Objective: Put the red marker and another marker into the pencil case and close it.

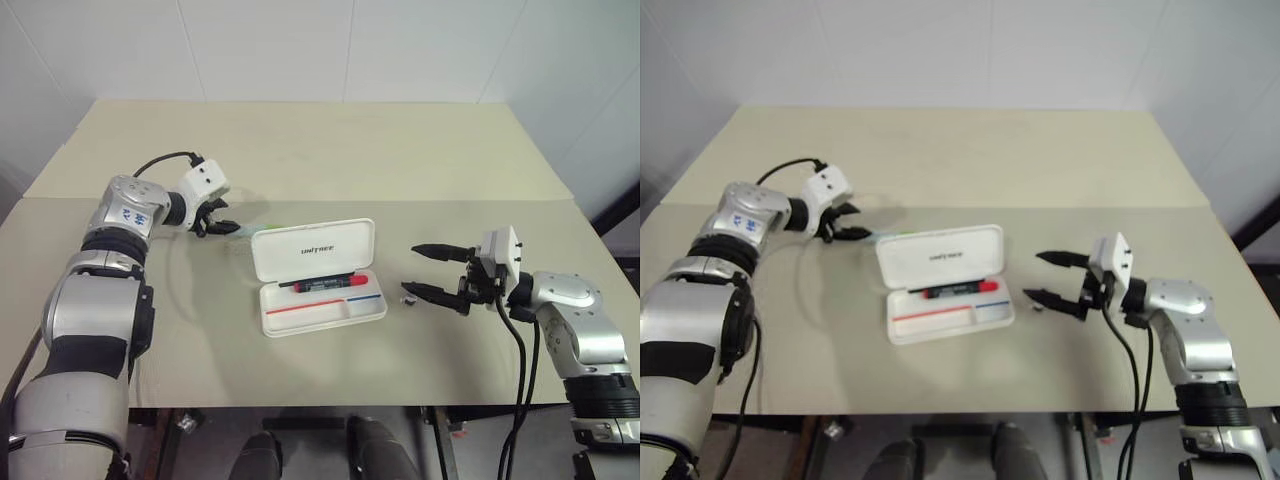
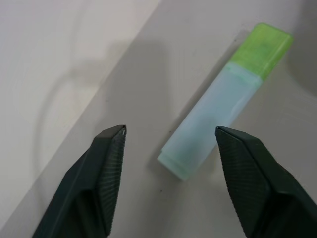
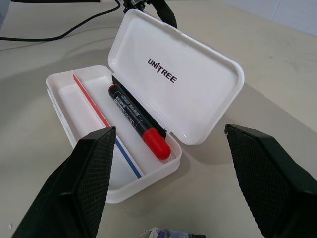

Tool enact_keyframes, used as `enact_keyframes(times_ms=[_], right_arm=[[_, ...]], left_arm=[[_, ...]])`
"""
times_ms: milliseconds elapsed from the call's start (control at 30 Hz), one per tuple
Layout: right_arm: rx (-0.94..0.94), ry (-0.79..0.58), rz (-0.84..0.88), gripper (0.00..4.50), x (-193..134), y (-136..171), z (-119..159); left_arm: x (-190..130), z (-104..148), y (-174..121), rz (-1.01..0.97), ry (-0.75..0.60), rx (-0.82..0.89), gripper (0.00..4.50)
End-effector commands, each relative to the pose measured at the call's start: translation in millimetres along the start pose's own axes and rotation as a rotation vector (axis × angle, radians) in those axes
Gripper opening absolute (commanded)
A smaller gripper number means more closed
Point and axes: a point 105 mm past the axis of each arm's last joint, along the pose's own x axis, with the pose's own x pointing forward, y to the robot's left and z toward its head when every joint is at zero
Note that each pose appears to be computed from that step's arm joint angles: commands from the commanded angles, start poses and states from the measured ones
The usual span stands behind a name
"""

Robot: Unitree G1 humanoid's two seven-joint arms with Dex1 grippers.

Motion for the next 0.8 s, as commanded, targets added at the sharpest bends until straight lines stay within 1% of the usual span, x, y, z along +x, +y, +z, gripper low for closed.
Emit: enact_keyframes(times_ms=[33,67,233,567,667,800], right_arm=[[-0.058,-0.023,-0.023,4.50,-7,0,14],[-0.058,-0.024,-0.029,4.50,-8,0,14],[-0.057,-0.017,-0.048,4.50,-12,3,13],[-0.058,-0.011,-0.066,4.50,-16,7,12],[-0.059,-0.013,-0.069,4.50,-16,7,13],[-0.059,-0.013,-0.070,4.50,-16,8,13]], left_arm=[[1,13,4,0.028,-0.010,0.012,4.24],[3,16,4,0.027,-0.015,0.008,4.49],[8,15,2,0.044,0.010,-0.002,4.49],[14,-3,-3,0.049,0.059,-0.162,4.49],[15,-5,-8,0.016,0.042,-0.220,4.49],[17,-6,-8,0.025,0.032,-0.223,4.49]])
